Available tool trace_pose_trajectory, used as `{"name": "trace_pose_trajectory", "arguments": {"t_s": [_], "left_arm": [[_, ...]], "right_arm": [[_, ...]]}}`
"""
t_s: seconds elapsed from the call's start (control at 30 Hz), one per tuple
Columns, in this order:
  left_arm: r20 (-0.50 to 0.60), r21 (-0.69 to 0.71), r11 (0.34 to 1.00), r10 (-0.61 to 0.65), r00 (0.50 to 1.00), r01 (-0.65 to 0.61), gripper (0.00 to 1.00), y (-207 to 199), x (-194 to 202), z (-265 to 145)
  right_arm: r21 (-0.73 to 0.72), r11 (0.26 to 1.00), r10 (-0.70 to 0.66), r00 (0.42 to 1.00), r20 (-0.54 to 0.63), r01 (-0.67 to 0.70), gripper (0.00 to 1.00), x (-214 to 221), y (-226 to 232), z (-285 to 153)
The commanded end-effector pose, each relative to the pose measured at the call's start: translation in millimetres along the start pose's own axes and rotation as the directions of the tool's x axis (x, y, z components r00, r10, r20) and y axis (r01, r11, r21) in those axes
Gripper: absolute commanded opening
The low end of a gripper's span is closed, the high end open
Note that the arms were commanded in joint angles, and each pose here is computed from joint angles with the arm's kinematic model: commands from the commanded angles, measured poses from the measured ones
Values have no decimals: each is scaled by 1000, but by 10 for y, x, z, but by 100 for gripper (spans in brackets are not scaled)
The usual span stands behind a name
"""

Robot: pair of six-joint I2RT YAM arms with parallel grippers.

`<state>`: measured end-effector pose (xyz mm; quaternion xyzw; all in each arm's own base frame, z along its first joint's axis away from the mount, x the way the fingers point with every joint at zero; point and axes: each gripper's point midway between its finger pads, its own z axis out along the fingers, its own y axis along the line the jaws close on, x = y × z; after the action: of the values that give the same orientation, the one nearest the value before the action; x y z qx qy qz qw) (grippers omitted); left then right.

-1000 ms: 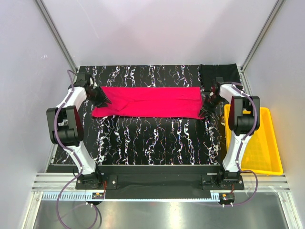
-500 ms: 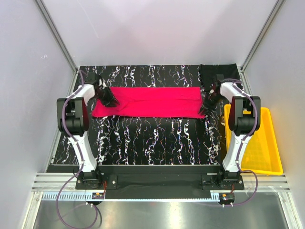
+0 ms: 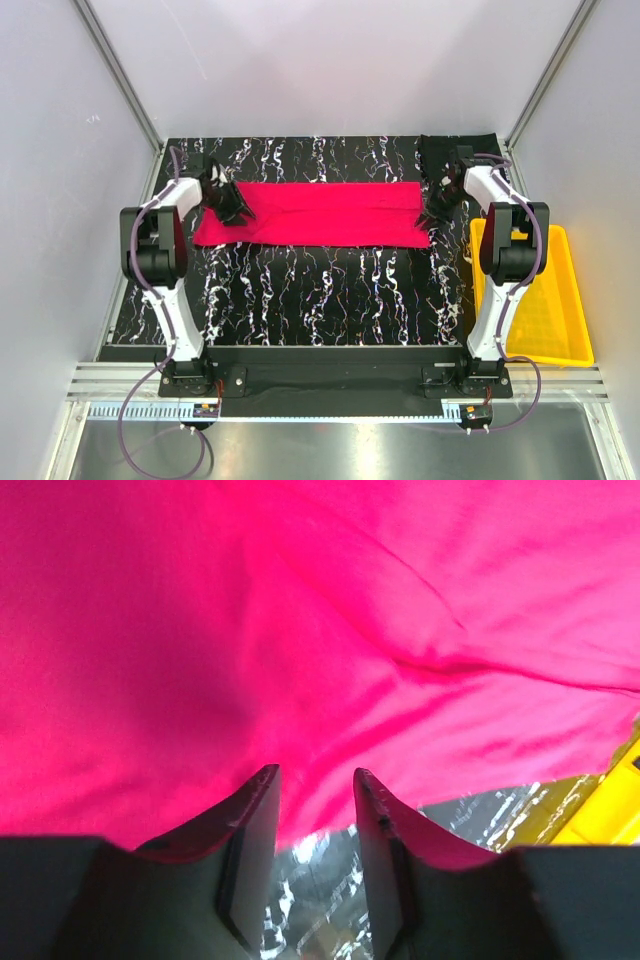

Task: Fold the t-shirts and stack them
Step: Fold the tshirt

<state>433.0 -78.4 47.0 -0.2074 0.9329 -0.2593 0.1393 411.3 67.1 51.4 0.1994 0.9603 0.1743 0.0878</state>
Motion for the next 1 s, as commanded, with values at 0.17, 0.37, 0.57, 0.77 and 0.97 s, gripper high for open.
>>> {"name": "trace_pose_trajectory", "arguments": {"t_s": [0.17, 0.37, 0.57, 0.77, 0.97], "left_arm": [[151, 13, 996, 80, 985, -83, 39, -241, -156, -571], [37, 47, 998, 43, 998, -45, 37, -208, 48, -168], [-36, -62, 998, 10, 999, -13, 37, 262, 274, 162], [50, -41, 996, 82, 995, -80, 42, 48, 186, -240], [163, -28, 995, 99, 982, -96, 51, -222, -80, -571]], "right_arm": [[-78, 995, -61, 998, 12, 62, 32, 38, 372, -75], [-60, 996, -66, 998, 13, 67, 32, 38, 366, -47], [-26, 997, -73, 997, -8, 72, 33, 80, 249, 62], [11, 996, -86, 996, -21, 86, 42, 160, 134, 102], [21, 994, -104, 995, -13, 104, 48, 130, 137, 111]]}}
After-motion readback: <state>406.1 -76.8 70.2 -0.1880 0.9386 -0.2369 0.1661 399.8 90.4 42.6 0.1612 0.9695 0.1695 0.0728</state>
